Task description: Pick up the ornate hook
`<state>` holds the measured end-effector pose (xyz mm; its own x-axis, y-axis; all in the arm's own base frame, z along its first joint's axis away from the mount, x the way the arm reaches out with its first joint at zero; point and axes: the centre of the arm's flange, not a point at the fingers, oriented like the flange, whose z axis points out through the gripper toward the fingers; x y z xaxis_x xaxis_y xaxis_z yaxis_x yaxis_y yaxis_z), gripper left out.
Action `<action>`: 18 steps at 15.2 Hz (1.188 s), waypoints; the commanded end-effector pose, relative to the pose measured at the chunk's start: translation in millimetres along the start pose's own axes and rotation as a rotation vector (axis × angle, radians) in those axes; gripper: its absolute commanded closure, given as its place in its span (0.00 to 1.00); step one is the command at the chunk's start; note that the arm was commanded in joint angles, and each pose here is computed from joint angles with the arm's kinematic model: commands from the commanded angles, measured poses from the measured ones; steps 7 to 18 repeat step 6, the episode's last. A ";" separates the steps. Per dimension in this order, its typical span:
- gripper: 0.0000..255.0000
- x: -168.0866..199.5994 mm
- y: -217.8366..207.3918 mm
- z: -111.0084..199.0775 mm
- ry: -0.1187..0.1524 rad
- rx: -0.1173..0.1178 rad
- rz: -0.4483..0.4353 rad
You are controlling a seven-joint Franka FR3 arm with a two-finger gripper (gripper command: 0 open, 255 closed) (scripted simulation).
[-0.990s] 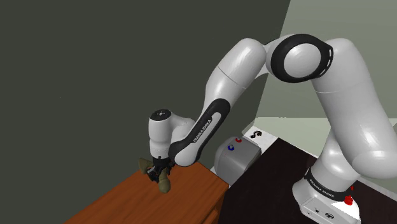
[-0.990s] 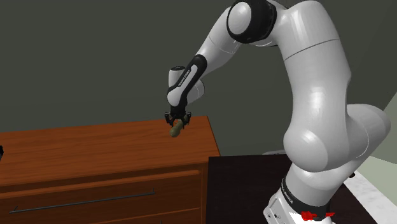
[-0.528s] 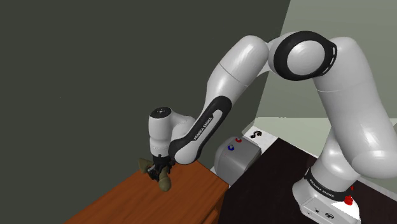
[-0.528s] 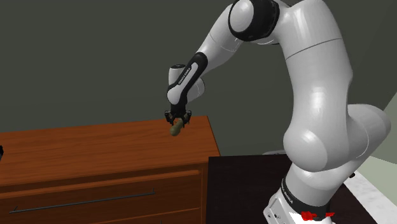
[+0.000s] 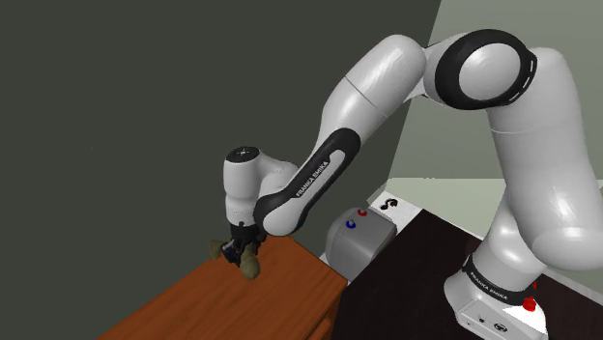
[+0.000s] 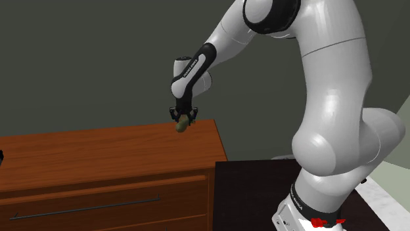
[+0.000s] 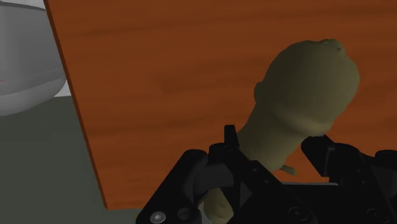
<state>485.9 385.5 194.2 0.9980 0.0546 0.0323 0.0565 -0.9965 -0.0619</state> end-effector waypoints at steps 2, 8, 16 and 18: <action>1.00 0.7 -2.7 -17.0 0.003 0.002 -0.001; 1.00 1.1 -3.4 -28.3 0.003 0.002 -0.001; 1.00 1.1 -3.4 -28.3 0.003 0.002 -0.001; 1.00 1.1 -3.4 -28.3 0.003 0.002 -0.001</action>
